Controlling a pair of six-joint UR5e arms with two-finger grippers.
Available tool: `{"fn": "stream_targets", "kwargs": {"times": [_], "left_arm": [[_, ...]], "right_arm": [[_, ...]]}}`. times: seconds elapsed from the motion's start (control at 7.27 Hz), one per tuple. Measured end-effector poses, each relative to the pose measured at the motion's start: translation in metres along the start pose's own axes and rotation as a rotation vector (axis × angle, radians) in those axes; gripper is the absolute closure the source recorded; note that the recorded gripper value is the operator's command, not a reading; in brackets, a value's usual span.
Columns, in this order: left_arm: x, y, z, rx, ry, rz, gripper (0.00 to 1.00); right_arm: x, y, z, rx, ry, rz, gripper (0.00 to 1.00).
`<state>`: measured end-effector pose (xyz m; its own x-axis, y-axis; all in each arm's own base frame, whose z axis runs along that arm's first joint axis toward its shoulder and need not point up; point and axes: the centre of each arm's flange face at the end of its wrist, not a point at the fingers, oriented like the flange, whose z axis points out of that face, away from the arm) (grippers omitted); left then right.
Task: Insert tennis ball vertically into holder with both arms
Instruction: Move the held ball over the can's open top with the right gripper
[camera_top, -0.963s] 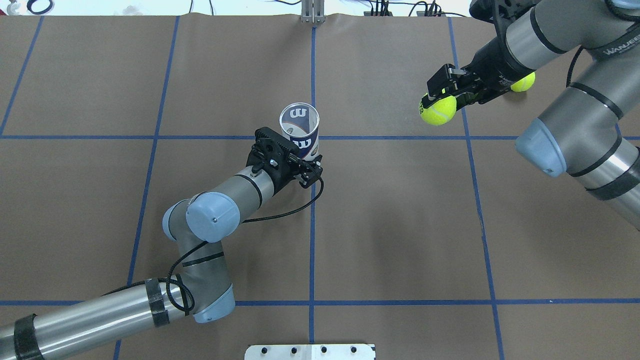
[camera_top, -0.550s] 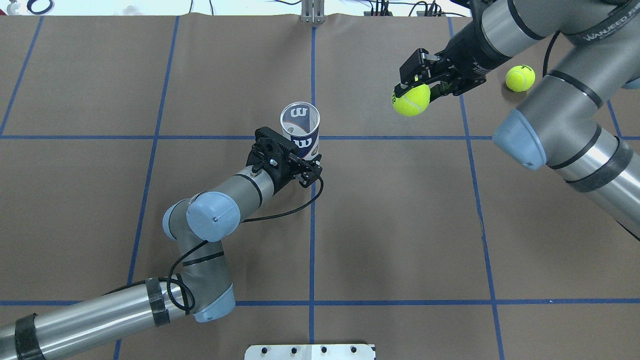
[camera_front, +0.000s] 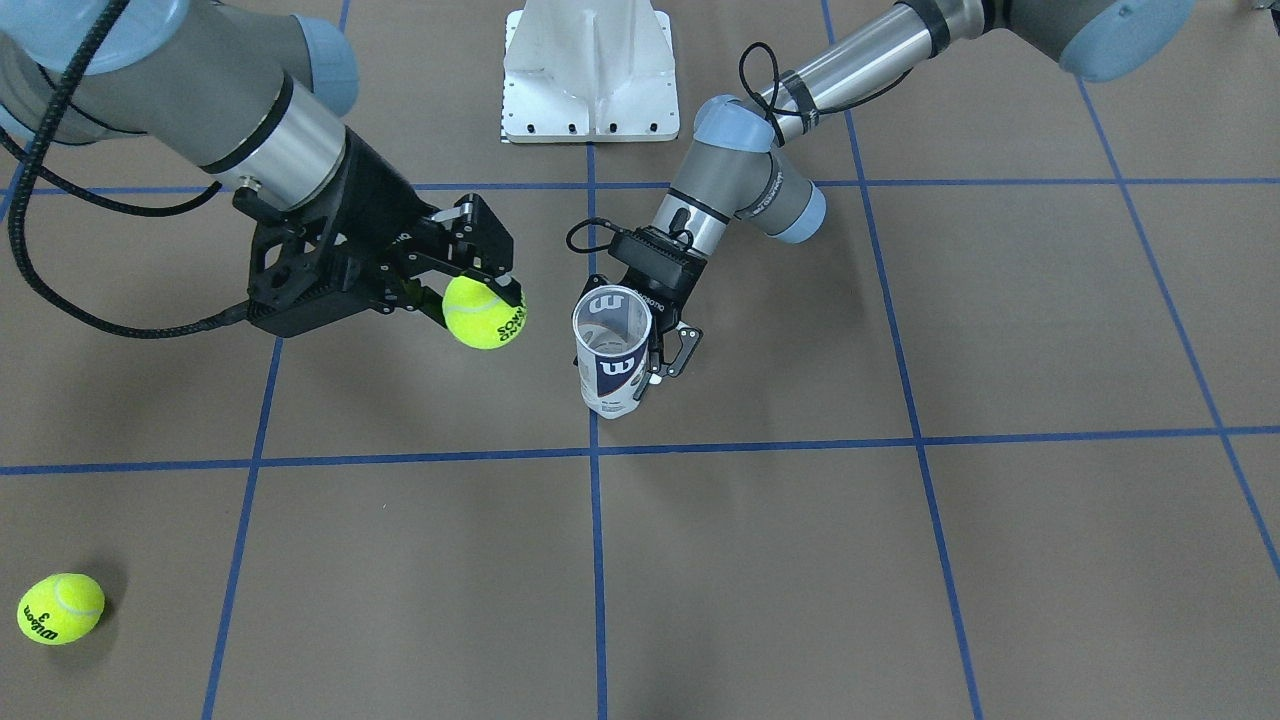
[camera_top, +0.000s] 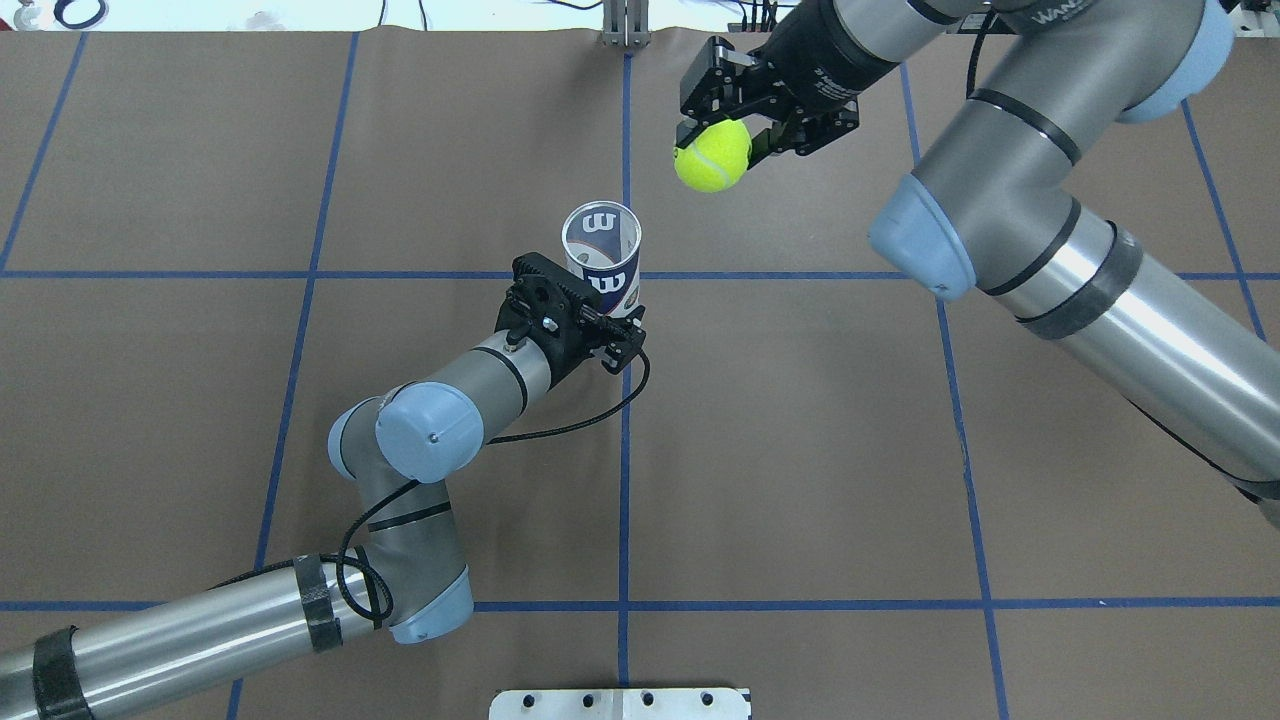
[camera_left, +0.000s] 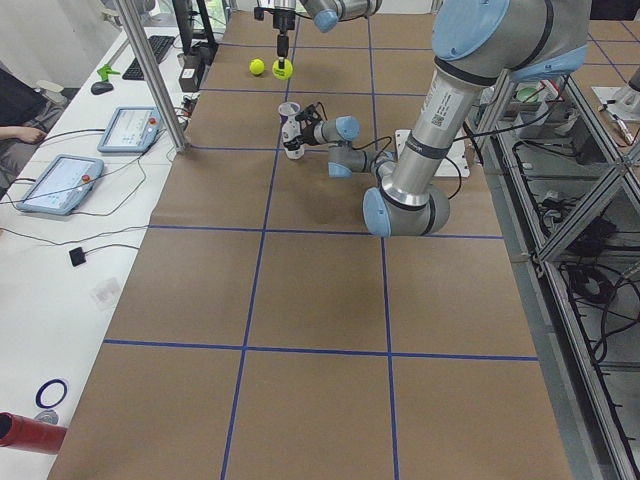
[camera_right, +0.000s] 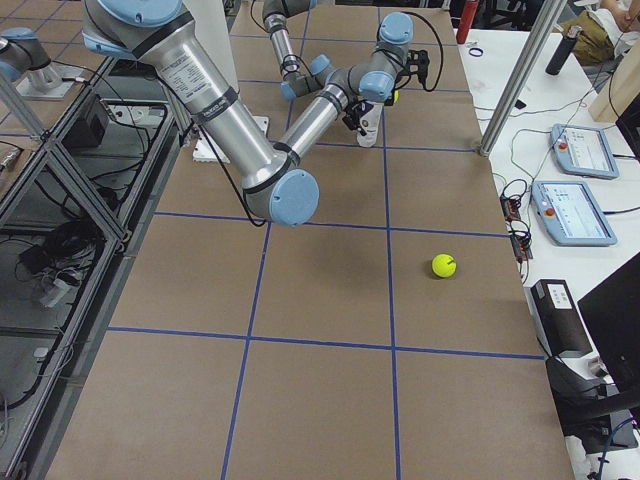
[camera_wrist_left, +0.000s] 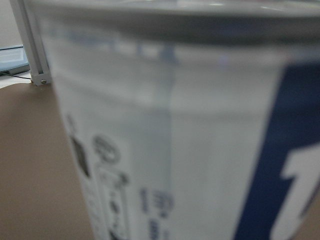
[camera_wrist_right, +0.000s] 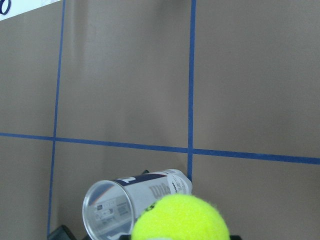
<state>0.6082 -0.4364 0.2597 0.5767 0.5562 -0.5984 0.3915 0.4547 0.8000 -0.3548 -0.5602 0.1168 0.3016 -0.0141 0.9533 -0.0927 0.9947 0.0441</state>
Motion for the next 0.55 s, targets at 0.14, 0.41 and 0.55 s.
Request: {"fn": "stream_targets", "kwargs": {"times": [0.14, 0.41, 0.55], "left_arm": [[0.0, -0.001, 0.0, 0.001, 0.001, 0.0, 0.23], [0.001, -0.001, 0.0, 0.001, 0.001, 0.002, 0.23], [0.002, -0.002, 0.0, 0.001, 0.001, 0.002, 0.23]], "right_arm": [[-0.022, 0.002, 0.012, 0.01, -0.001, 0.01, 1.0], [-0.054, 0.017, 0.047, 0.039, 0.014, 0.001, 1.0], [-0.064, 0.023, 0.062, 0.046, 0.023, -0.004, 1.0]]}}
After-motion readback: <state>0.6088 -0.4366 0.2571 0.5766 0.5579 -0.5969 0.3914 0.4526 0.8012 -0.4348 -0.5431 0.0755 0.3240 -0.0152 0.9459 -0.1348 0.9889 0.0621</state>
